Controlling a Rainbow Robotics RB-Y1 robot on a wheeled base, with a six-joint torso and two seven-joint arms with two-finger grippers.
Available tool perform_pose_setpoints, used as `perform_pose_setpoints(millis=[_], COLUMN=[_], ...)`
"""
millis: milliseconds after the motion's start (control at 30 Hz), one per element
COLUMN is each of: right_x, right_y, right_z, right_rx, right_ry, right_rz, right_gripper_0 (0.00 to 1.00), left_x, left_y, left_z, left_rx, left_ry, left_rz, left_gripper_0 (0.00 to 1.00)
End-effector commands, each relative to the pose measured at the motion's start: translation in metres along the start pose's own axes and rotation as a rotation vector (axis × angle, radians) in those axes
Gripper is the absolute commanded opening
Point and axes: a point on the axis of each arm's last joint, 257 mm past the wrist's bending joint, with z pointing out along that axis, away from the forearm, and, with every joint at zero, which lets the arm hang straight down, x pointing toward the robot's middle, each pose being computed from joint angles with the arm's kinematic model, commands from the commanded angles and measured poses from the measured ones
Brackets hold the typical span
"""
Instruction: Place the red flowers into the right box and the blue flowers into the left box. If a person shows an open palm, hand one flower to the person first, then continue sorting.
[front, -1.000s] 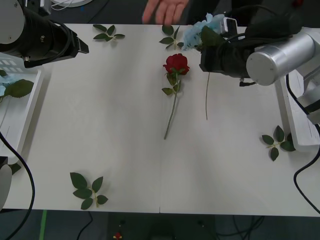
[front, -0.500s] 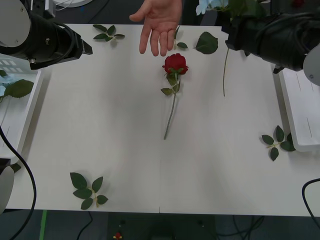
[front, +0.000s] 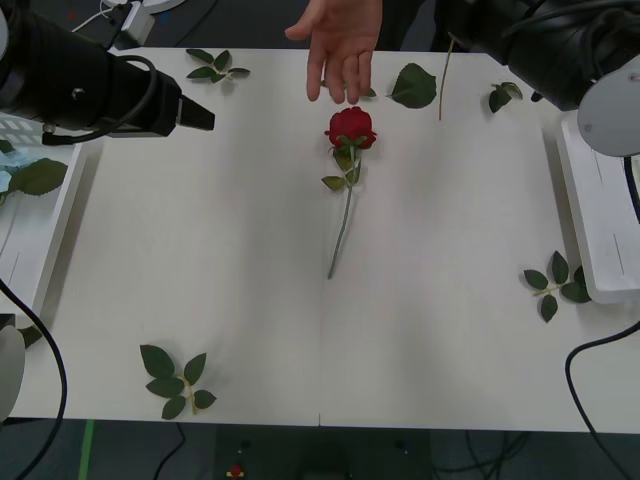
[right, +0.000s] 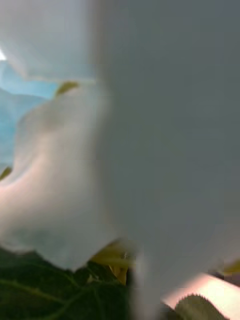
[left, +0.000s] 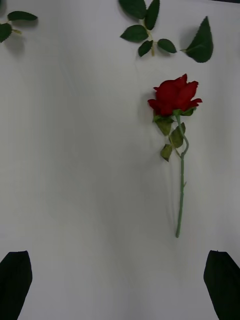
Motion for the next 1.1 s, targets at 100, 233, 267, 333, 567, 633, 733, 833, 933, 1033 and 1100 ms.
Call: perform_pose_setpoints(millis=[100,233,267,333,567,633,733,833,933,1033,1100], right_x=[-0.053,-0.052,-0.05,-0.049,-0.047,-0.047,-0.045,-0.045,-0.045,-0.045,-0.045], right_y=[0.007,0.006,0.006,0.008,0.008,0.009,0.01,0.009,0.01,0.009,0.01], right_z=[0.026,0.033,0.034,0.036,0.039,0.039,0.039,0.039,0.039,0.039,0.039], right_rx=[0.012,0.022,0.024,0.025,0.029,0.027,0.027,0.027,0.026,0.027,0.025], right_ry=[-0.12,-0.13,-0.13,-0.138,-0.146,-0.146,-0.143,-0.143,-0.143,-0.144,-0.142], right_rz=[-0.103,-0.134,-0.13,-0.132,-0.127,-0.127,-0.125,-0.127,-0.121,-0.117,-0.113], right_gripper_0=[0.0,0.0,0.0,0.0,0.0,0.0,0.0,0.0,0.67,1.0,1.0], left_x=[-0.025,-0.02,-0.021,-0.021,-0.021,-0.02,-0.02,-0.02,-0.02,-0.02,-0.02], left_y=[-0.013,-0.008,-0.008,-0.007,-0.004,-0.003,-0.001,0.0,0.001,0.001,0.001], left_z=[-0.016,-0.017,-0.017,-0.017,-0.017,-0.016,-0.015,-0.015,-0.015,-0.015,-0.015], left_rx=[0.039,0.024,0.022,0.019,0.007,0.005,-0.001,-0.005,-0.007,-0.007,-0.007], left_ry=[-0.061,-0.047,-0.048,-0.049,-0.047,-0.045,-0.044,-0.044,-0.044,-0.044,-0.044], left_rz=[-0.004,0.076,0.082,0.097,0.106,0.107,0.111,0.114,0.12,0.125,0.125], left_gripper_0=[1.0,1.0,1.0,1.0,1.0,1.0,1.0,1.0,1.0,1.0,1.0])
